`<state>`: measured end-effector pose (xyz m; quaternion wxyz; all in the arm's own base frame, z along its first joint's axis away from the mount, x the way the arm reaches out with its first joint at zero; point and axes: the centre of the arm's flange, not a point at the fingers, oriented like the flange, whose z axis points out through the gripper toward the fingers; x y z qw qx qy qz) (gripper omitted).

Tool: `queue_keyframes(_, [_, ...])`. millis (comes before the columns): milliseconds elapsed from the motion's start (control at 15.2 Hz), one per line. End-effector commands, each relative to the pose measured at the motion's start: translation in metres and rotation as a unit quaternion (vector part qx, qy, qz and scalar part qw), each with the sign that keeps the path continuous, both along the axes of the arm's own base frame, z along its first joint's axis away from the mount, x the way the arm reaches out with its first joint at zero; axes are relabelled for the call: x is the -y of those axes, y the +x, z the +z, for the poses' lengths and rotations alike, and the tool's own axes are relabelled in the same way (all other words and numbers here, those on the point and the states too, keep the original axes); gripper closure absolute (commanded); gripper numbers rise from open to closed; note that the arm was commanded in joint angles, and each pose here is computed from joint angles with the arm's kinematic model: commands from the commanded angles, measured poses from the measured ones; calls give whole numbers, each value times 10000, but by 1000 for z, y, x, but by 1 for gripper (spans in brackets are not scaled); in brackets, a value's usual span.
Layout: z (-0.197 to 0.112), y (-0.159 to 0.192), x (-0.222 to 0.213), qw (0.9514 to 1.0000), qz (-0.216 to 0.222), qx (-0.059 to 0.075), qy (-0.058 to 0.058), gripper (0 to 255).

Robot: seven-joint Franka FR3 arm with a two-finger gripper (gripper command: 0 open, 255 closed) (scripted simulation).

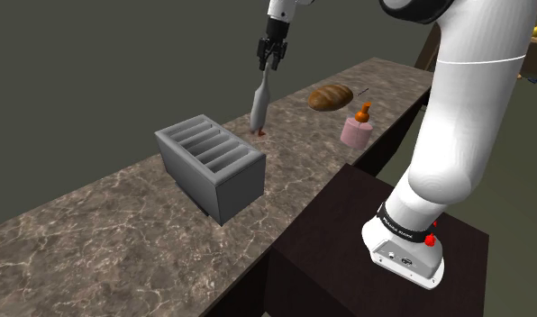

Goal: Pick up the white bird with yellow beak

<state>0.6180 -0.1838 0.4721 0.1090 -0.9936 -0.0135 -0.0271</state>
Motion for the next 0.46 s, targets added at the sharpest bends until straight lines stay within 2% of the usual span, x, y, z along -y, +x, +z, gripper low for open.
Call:
queue_keyframes(0, [11,1,-1,10000,-1,1,0,255])
queue_keyframes(264, [33,1,-1,10000,-1,1,0,255])
queue_keyframes(396, [33,1,-1,10000,-1,1,0,255])
